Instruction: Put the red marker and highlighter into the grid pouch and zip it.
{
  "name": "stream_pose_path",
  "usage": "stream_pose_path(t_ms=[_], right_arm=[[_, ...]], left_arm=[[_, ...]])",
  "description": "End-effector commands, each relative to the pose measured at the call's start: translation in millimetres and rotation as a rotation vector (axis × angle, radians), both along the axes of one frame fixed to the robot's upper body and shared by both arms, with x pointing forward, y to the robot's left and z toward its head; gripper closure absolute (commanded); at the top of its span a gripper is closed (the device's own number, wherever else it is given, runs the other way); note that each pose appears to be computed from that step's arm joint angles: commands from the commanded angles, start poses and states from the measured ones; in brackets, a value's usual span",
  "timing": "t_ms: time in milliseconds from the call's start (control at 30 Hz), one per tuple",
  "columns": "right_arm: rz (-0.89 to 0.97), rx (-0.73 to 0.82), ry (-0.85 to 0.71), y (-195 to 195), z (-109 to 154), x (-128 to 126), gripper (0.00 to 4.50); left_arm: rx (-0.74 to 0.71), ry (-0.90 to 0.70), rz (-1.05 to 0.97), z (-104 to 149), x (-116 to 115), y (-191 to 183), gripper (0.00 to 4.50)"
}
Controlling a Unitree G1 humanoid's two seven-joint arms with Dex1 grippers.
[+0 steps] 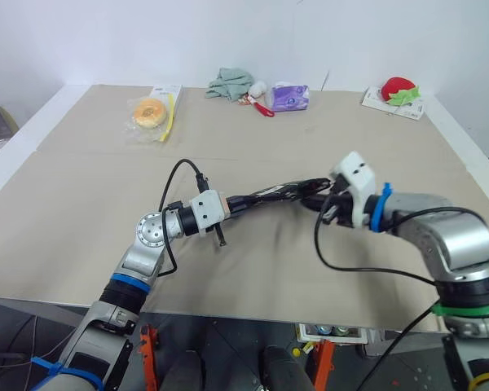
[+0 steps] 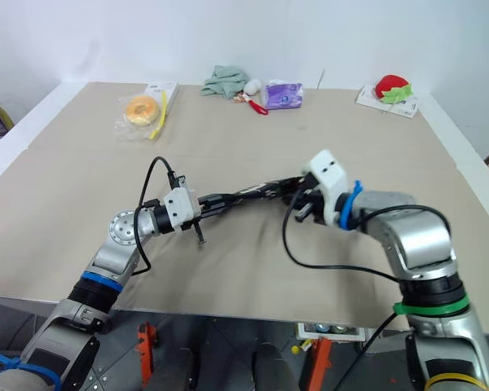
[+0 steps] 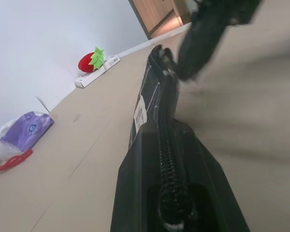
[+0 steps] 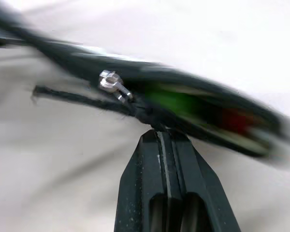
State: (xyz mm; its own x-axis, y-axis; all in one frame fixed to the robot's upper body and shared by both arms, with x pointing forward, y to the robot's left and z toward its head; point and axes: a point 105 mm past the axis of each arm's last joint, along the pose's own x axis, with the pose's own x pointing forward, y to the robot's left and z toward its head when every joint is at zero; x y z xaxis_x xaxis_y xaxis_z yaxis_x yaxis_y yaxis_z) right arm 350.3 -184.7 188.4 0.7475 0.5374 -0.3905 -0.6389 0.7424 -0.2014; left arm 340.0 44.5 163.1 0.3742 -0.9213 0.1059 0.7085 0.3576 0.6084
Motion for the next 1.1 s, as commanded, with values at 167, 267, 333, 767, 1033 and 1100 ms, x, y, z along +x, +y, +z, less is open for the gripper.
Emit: stream_pose_path(t_ms=[167,267,333,767,1033,1100], right_arm=[[-0.195,-0.08,-0.108,-64.8,24.6,11.6,4.45],[-0.123,-0.072,-0.136,-54.4,29.9,7.4,4.45],[-0.053,-0.041,-0.171,-41.3,36.3,3.2,4.45],[-0.113,0.118,-0.206,-64.0,50.7,1.6,0.0],[-0.168,0.085,-0.159,-99.9,34.8,-4.2,0.0],[-0.149,0.067,-0.131,-106.5,26.5,-8.4,0.0]], left_arm=[[-0.025,-0.051,0.006,12.3,-1.7,3.2,4.5],[-0.022,-0.048,0.002,11.8,-1.1,2.6,4.5],[-0.017,-0.042,-0.006,11.0,-1.5,1.9,4.5],[-0.045,0.263,-0.163,0.6,-20.8,6.9,0.04],[-0.208,0.572,-0.009,10.8,-15.0,63.3,0.04],[-0.261,0.618,0.126,12.6,-6.9,96.1,0.04]])
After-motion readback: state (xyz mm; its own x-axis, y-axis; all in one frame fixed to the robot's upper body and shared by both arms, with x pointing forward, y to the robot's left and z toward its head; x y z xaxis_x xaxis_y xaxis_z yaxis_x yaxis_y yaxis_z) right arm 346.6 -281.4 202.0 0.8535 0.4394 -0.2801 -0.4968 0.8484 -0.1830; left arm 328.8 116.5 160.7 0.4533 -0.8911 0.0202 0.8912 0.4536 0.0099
